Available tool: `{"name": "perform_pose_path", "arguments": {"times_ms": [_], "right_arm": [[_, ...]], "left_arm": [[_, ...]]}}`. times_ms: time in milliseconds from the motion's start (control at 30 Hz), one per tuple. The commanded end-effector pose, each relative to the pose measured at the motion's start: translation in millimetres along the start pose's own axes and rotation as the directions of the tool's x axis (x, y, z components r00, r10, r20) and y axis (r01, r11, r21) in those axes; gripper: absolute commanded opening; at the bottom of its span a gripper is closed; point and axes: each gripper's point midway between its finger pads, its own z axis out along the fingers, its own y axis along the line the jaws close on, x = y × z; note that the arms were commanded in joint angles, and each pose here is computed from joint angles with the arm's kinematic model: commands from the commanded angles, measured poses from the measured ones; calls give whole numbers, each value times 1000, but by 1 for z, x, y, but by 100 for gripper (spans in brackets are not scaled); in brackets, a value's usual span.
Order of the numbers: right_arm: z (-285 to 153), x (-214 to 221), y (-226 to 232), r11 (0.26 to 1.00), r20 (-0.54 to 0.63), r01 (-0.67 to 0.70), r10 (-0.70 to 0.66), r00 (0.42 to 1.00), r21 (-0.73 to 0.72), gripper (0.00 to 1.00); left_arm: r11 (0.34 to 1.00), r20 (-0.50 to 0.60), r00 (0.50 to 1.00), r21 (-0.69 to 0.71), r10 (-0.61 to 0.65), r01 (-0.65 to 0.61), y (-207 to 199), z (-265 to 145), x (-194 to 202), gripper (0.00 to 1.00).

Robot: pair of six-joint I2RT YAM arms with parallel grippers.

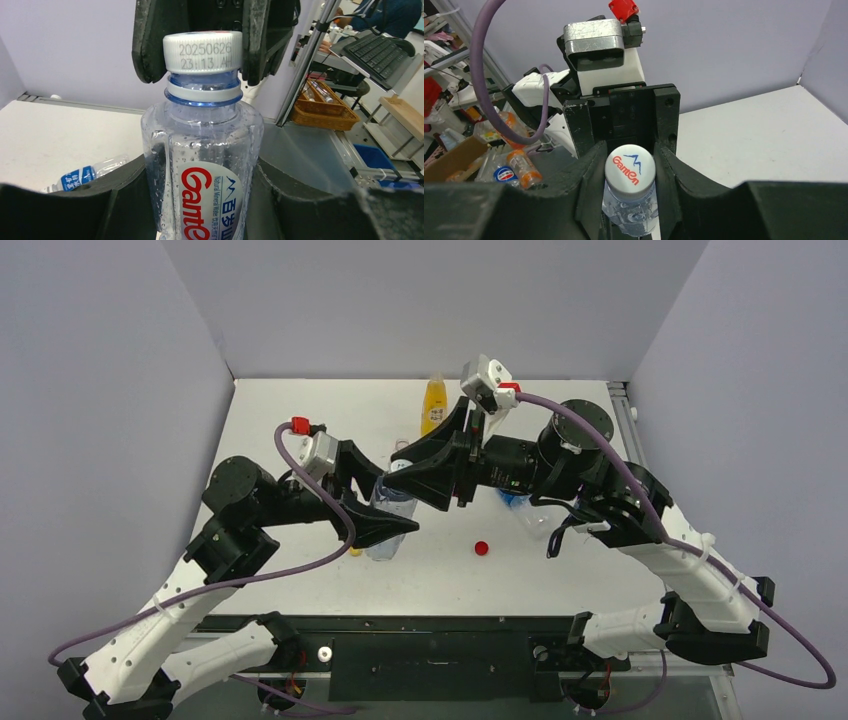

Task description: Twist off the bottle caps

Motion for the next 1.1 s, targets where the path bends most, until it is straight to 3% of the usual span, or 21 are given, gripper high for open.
{"name": "perform_pose_path", "arguments": {"times_ms": [0, 33, 67, 133, 300, 467, 600, 800, 1067], "right_arm": [[-2, -4, 9, 999, 0, 19, -19, 1000, -44, 35], [-3, -8, -10, 997, 16, 17, -19, 1000, 72, 47], [-6, -12, -19, 991, 32, 16, -20, 999, 136, 67], [-15, -22, -48, 941, 74, 2, -28, 997, 339, 77], [-18, -25, -77, 819, 97, -47, -11, 995, 572, 80], [-7, -18, -86, 767, 81, -75, 30, 996, 637, 81], [6, -9, -92, 750, 59, -70, 41, 997, 658, 73], [14, -9, -92, 754, 62, -71, 41, 997, 653, 52], [15, -11, -84, 794, 45, -54, 34, 998, 605, 7]], "left_arm": [[998, 45, 998, 44, 43, -45, -14, -1, -21, 0], [998, 46, 998, 24, 50, -51, -10, -1, -20, 0], [998, 43, 997, 9, 70, -70, -6, -1, -17, 0], [993, 45, 993, -53, 112, -110, 8, -1, -14, 0], [937, 13, 974, -275, 227, -215, 56, -9, -9, 0], [868, -33, 964, -427, 263, -251, 89, -18, -6, 0], [823, -50, 962, -506, 269, -256, 105, -25, -6, 0], [819, -44, 963, -516, 268, -251, 106, -26, -7, 0], [849, -9, 972, -484, 236, -210, 97, -22, -9, 0]]}}
